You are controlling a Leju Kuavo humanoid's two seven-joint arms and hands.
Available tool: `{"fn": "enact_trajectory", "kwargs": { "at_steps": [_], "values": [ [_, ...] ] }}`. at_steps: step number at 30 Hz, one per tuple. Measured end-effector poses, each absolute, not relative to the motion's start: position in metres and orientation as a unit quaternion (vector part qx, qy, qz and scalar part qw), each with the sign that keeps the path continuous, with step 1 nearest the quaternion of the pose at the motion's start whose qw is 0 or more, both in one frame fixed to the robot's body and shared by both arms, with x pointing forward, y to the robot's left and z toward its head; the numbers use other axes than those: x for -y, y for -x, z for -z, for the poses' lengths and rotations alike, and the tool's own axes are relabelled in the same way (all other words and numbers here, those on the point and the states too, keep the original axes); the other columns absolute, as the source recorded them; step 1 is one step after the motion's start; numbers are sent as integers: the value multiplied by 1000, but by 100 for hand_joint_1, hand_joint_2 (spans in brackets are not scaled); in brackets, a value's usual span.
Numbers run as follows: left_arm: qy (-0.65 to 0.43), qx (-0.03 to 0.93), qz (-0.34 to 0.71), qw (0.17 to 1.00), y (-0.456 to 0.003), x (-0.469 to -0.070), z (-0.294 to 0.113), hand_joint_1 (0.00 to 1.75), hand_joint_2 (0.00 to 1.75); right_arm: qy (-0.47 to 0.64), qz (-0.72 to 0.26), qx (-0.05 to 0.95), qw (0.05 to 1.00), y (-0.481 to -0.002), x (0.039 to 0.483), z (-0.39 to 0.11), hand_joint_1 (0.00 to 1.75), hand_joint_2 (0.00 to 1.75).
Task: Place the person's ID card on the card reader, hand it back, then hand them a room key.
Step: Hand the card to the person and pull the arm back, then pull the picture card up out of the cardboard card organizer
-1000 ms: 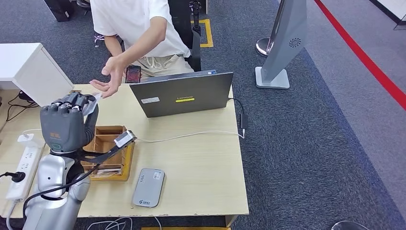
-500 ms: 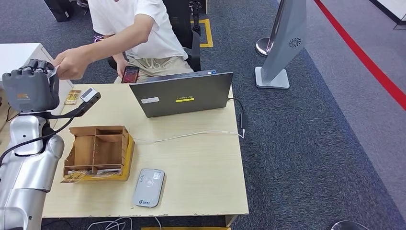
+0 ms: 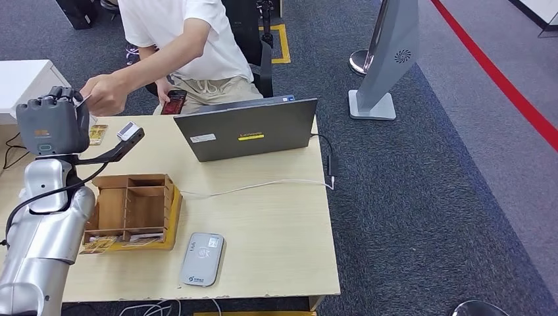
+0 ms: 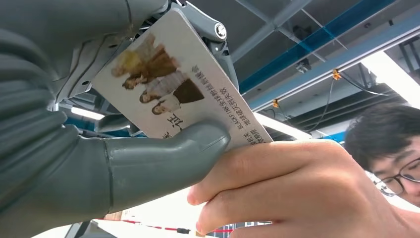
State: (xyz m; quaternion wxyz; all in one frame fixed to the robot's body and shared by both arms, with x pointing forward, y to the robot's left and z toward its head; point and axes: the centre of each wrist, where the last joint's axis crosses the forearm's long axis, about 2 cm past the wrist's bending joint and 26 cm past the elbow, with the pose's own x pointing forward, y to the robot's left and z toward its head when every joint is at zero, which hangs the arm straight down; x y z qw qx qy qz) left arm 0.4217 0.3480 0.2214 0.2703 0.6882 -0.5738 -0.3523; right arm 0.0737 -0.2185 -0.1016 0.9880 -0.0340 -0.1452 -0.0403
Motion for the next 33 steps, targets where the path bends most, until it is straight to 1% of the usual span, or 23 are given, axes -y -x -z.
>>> {"fn": "enact_trajectory", "kwargs": {
  "at_steps": [1, 26, 30, 33],
  "values": [
    [-687, 574, 354, 271, -422, -346, -221, 0, 175, 34, 40, 145, 988, -74, 219, 102, 0, 175],
    [-656, 613, 361, 252, -415, -314, -217, 0, 175, 36, 37, 145, 988, -71, 219, 102, 0, 175],
    [-641, 626, 371, 245, -409, -298, -218, 0, 175, 37, 44, 145, 988, -70, 219, 102, 0, 175],
    [-617, 645, 389, 226, -393, -276, -218, 0, 175, 40, 61, 142, 987, -67, 220, 103, 0, 175]
  ]
}}
